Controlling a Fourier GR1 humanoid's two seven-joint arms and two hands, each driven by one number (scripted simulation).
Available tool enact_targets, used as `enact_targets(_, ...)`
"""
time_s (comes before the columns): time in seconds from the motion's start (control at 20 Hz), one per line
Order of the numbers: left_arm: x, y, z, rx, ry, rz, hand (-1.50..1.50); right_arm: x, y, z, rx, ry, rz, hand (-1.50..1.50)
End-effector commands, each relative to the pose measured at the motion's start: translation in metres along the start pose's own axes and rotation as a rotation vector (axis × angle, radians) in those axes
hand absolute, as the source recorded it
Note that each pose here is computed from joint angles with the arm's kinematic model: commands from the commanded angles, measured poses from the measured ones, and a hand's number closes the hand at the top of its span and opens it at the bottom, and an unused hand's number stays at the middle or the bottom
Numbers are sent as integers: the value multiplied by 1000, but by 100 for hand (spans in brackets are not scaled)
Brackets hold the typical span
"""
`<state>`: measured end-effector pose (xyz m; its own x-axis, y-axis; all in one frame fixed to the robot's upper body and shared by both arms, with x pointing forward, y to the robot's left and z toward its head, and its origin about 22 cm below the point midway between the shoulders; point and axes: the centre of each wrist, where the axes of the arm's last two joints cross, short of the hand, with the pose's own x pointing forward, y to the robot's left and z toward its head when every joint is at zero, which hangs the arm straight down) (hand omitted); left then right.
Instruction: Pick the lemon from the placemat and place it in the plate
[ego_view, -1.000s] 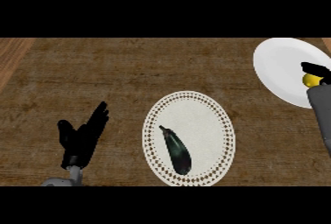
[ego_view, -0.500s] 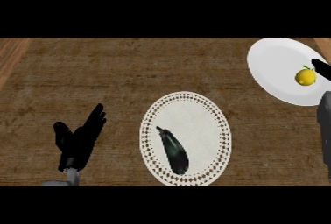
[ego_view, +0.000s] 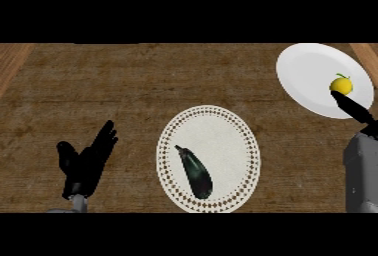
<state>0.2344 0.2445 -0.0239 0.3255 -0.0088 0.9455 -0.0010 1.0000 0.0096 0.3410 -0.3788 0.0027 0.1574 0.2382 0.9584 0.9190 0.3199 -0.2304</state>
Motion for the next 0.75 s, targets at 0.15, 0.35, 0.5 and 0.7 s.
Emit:
enact_targets(0.15,-2,1,-5,2,54,10,0,-24,-21,47,76,7,70,-150)
enact_targets(0.35,5,8,-10,10,61,10,0,-27,-29,80,107,10,107,-150)
enact_targets(0.5,-1,2,10,-6,53,-13,0,-10,-29,96,115,18,105,-150)
enact_targets(0.7,-8,5,2,-11,66,-1,0,-32,-43,103,71,27,129,-150)
